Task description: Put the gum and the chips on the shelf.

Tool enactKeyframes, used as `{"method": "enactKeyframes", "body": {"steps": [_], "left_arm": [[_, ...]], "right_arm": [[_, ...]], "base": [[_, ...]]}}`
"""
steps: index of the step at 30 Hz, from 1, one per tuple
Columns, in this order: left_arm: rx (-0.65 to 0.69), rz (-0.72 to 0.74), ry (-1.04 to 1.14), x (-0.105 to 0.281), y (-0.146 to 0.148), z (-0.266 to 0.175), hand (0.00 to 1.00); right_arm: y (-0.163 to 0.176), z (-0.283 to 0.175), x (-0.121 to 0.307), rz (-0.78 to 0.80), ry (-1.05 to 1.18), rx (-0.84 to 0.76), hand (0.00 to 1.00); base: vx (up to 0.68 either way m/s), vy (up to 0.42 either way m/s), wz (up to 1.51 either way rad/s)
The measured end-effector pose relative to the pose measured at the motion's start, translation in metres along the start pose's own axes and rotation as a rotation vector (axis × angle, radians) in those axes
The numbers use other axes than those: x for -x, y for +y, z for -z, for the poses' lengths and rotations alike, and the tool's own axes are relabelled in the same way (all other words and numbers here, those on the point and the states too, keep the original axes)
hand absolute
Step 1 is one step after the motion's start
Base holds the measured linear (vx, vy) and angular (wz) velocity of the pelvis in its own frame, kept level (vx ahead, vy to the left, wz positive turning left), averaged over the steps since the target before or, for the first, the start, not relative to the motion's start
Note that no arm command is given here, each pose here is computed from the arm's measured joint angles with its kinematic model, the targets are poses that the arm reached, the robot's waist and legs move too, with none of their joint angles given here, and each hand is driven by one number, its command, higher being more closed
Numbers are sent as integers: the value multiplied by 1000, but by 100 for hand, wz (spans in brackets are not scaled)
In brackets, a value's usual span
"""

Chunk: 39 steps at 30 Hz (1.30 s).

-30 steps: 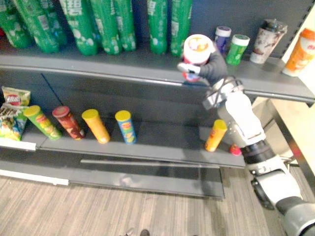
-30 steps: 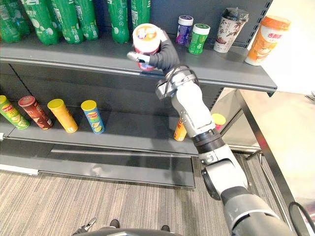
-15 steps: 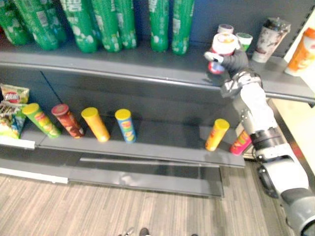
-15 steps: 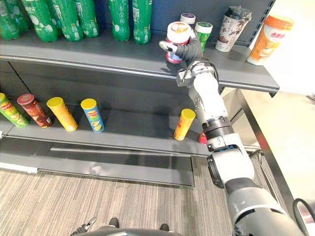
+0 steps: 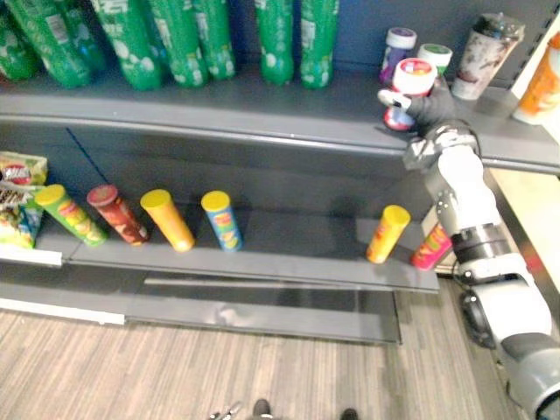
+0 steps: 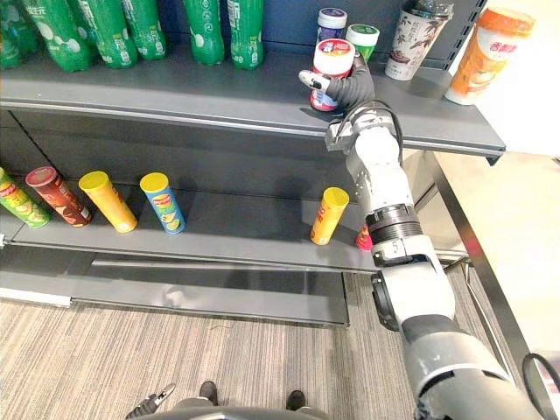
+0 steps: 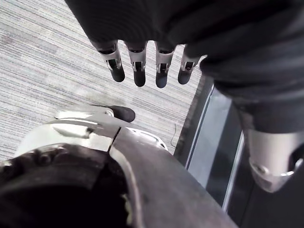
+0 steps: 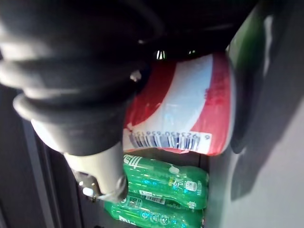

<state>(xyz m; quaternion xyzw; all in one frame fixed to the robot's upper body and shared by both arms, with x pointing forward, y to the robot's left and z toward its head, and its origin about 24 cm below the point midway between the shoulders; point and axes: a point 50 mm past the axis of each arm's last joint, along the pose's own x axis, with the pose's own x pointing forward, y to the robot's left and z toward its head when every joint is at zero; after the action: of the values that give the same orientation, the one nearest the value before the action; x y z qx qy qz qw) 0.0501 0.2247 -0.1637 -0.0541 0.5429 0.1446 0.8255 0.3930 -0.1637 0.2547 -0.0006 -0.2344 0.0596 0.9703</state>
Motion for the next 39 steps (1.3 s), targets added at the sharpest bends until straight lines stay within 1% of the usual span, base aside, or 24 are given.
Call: {"method": "enactKeyframes", "body": {"steps": [9, 10, 33, 37, 39], "left_arm": [[-1, 12, 5, 0, -5, 2, 0], [-1, 13, 5, 0, -5, 2, 0], [-2, 13, 5, 0, -5, 2, 0], [-1, 11, 2, 0, -4, 1, 0], [0, 9, 2, 0, -4, 1, 0]], "right_arm": [[-5, -5, 0, 14, -31, -4, 100], [-5, -5, 0, 14, -32, -3, 0], [-6, -5, 1, 30, -34, -3, 0], [-16, -9, 2, 95, -48, -20, 0], [-25, -18, 2, 134, -78, -10, 0]], "base": [[7, 4, -8], [0, 0, 0], [0, 0, 0], [0, 0, 0], [0, 0, 0]]}}
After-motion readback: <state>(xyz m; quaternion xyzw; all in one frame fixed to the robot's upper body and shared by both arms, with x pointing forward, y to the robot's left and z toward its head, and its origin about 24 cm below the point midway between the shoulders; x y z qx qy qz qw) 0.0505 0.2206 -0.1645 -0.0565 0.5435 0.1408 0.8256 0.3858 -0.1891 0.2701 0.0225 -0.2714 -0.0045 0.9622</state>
